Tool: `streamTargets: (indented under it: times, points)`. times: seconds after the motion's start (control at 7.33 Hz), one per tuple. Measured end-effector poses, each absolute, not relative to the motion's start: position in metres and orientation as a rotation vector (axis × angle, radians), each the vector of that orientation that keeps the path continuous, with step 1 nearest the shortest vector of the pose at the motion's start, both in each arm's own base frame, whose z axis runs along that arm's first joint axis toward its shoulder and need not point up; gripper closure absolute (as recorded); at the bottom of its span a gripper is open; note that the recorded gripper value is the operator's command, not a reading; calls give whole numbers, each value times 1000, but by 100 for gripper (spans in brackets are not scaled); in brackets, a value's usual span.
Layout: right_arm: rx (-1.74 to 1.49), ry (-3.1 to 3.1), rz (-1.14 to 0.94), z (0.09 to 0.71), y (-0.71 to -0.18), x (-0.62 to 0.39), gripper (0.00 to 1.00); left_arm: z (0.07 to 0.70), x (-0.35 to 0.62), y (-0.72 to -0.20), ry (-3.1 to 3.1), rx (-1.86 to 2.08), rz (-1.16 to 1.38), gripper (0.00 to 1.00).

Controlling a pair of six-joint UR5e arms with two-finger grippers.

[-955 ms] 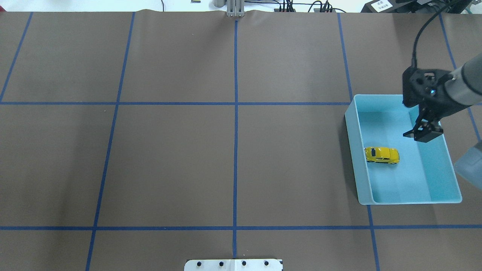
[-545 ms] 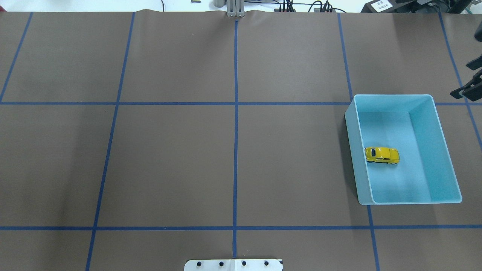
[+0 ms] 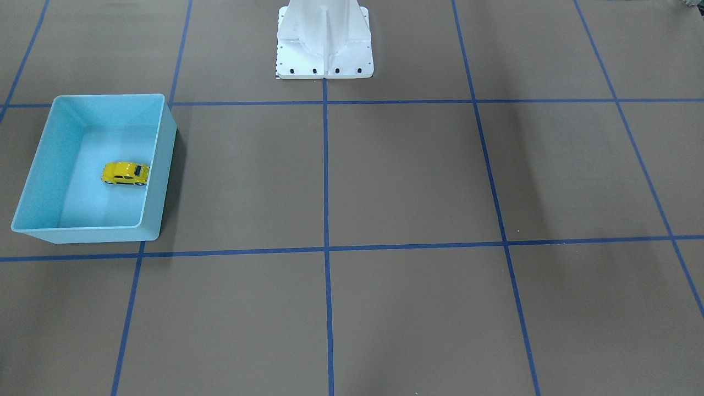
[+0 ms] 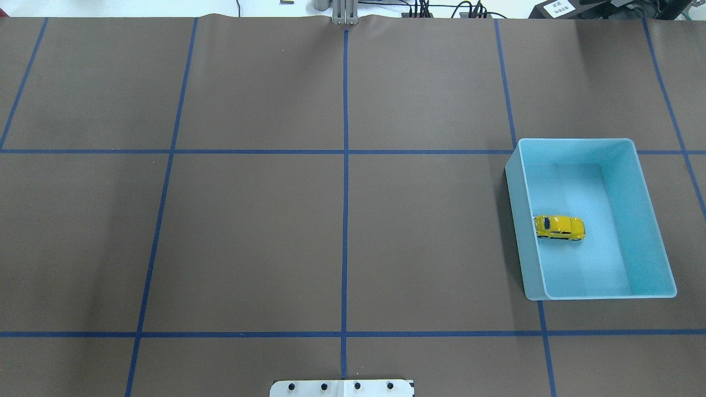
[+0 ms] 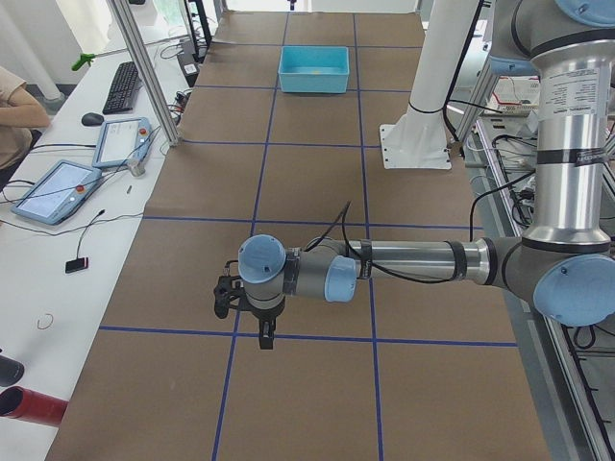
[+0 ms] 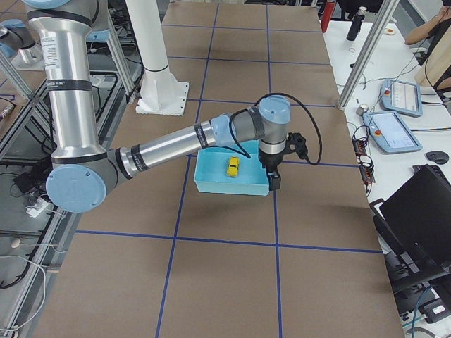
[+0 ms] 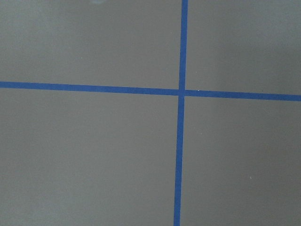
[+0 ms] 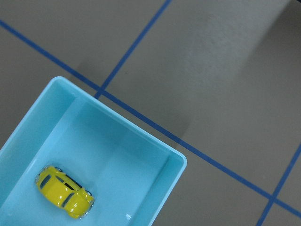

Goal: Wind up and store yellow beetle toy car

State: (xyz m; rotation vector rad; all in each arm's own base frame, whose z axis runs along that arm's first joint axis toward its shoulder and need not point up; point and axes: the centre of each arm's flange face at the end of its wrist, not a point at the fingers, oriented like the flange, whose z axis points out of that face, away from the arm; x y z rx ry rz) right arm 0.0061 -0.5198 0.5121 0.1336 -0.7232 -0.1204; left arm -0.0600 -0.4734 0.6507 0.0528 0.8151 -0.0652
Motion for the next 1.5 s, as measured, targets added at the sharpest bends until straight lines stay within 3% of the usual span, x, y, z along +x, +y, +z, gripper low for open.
streamTargets:
  times: [0.55,1.5]
  points:
    - [6,-740,-41,600,-484,42,0,651,-60,-474,815,53,-65,0]
    - [51,-834,-49,634,-486,40,0,650,-60,-474,815,55,-64,0]
